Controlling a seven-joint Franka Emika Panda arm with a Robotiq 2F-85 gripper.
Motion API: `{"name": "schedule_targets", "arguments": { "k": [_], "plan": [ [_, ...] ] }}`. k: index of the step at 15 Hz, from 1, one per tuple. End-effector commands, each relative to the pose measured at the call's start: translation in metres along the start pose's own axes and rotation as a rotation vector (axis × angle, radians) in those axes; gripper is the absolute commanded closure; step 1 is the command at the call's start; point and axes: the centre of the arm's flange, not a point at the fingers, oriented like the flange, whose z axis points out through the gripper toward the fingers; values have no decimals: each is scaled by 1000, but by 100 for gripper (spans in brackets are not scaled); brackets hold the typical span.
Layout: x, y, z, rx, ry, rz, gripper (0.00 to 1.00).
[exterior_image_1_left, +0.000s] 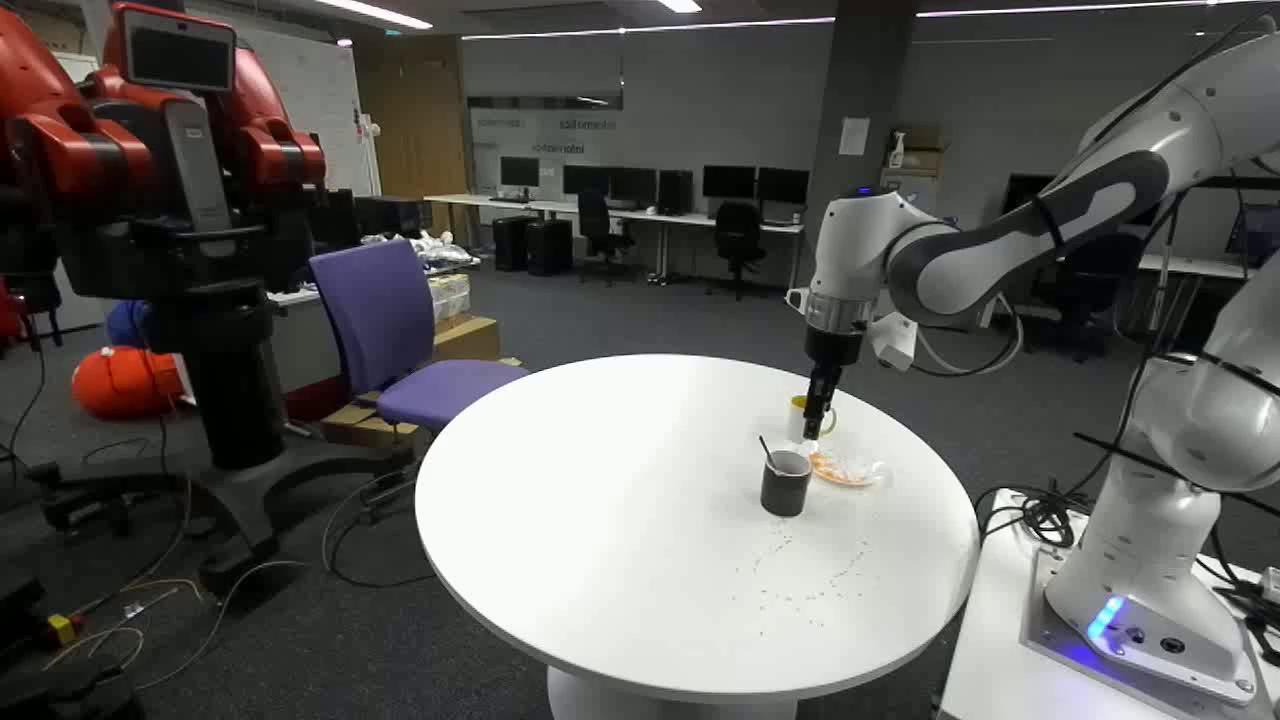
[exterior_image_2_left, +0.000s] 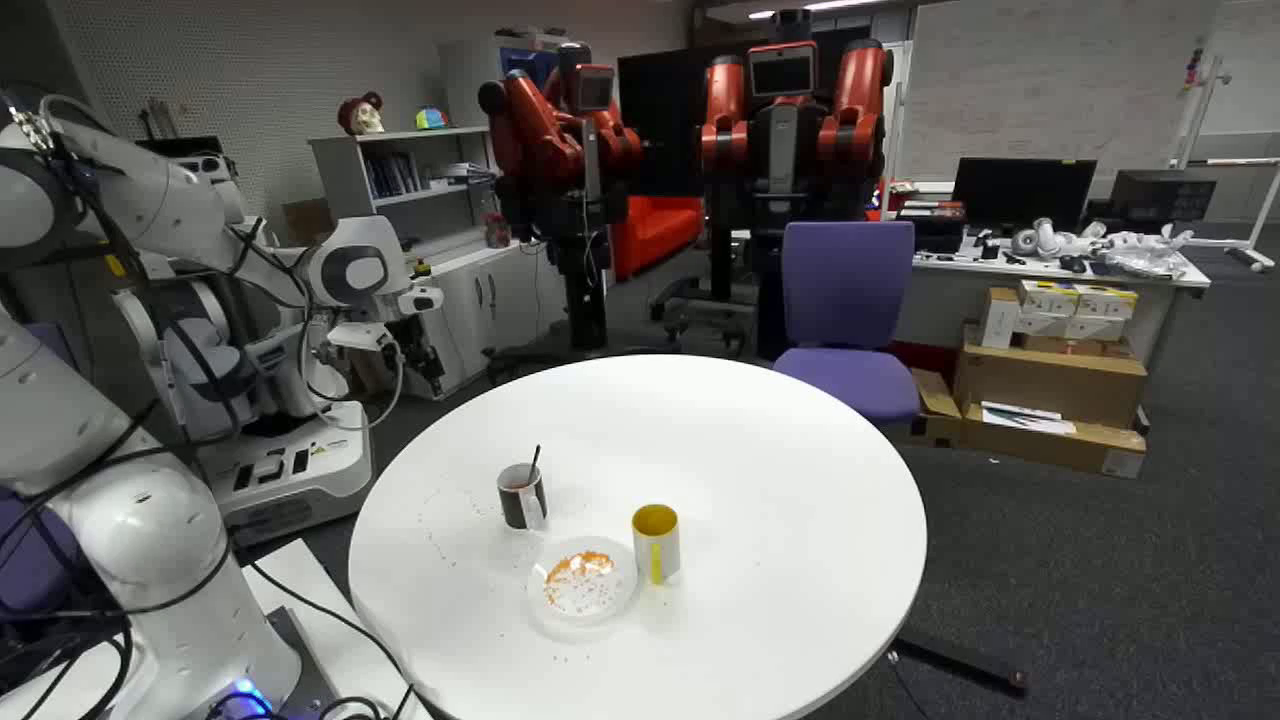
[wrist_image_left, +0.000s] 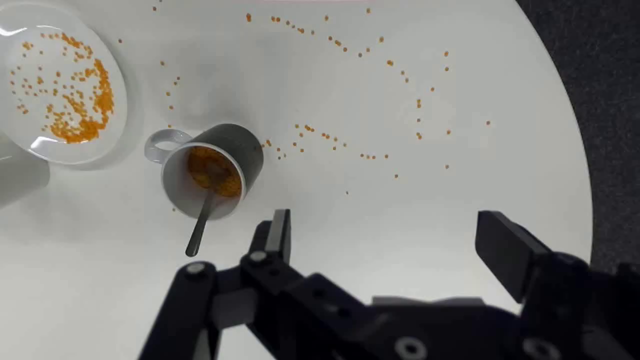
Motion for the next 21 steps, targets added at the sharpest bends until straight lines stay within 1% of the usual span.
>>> {"name": "schedule_targets", "arguments": {
  "k": [1,2,3,4,5,6,9,11,13,16,19,21],
  "plan": [
    [0,0,0,0,0,0,0],
    [3,4,0,-12,-10,22,0],
    [9,13,1,-29,-44,82,0],
    [11,21,2,-41,-57,125,0],
    [13,34,4,-40,-76,169,0],
    [17,49,6,-82,-96,228,0],
    [30,101,15,-125,-184,363,0],
    [43,131,22,-150,-237,459,0],
    [63,157,31,-162,-258,575,0],
    [95,174,53,-177,-282,745,0],
    [122,171,77,-197,-289,918,0],
    [134,164,85,-215,-289,1032,0]
  ]
}}
